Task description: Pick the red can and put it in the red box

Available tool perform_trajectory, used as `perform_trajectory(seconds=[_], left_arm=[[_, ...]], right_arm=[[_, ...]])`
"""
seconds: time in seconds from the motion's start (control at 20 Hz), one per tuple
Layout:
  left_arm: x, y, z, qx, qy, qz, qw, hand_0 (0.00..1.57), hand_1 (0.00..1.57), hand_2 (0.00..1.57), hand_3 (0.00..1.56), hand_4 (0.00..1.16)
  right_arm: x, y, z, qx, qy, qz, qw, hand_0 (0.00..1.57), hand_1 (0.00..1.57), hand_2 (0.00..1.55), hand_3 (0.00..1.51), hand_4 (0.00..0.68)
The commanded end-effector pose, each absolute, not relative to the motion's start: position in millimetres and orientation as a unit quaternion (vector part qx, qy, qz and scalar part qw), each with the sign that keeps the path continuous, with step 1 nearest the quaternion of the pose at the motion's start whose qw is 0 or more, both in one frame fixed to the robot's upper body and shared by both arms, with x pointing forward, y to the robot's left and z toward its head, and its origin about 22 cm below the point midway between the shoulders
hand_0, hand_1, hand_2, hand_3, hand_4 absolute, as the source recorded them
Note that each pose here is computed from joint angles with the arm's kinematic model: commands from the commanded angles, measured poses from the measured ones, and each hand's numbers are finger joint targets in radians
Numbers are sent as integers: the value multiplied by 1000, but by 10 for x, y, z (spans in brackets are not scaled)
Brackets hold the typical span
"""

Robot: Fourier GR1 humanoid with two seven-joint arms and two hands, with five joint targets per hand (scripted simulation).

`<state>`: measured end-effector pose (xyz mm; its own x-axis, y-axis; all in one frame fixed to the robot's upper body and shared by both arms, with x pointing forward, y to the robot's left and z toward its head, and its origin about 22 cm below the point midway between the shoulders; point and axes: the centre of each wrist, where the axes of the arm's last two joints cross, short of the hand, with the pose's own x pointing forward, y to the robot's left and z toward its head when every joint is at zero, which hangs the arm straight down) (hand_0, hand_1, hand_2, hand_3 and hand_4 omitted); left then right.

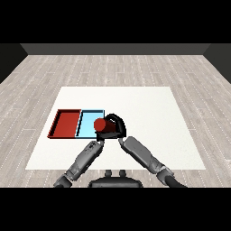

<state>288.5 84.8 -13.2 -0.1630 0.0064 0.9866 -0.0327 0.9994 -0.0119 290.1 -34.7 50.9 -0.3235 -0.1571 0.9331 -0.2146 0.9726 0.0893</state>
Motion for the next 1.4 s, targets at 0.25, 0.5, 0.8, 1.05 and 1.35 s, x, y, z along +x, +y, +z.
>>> perform_trajectory(seconds=[0.25, 0.5, 0.8, 1.05, 1.35], left_arm=[[2903, 829, -45, 20, -776, 23, 630, 1571, 1571, 1529, 1455, 1118], [2864, 936, -117, 29, -780, 11, 625, 1571, 1571, 1540, 1463, 1127], [2905, 855, -90, 16, -766, 26, 642, 1571, 1571, 1571, 1509, 1147], [2832, 1040, -370, 37, -762, 17, 647, 1571, 1571, 1571, 1496, 1142], [2882, 1514, -119, 60, -778, 15, 625, 1571, 1571, 1571, 1481, 1140]], right_arm=[[2816, -365, 450, 108, -811, 53, 572, 0, 0, 0, 0, 0], [2783, -377, 491, 111, -811, 44, 573, 0, 0, 0, 0, 0], [2870, -632, 344, 99, -817, 36, 566, 0, 0, 0, 0, 0], [2962, -823, 482, 74, -835, 2, 545, 0, 0, 0, 0, 0], [2685, -1376, 647, 66, -857, -35, 509, 0, 0, 0, 0, 0]])
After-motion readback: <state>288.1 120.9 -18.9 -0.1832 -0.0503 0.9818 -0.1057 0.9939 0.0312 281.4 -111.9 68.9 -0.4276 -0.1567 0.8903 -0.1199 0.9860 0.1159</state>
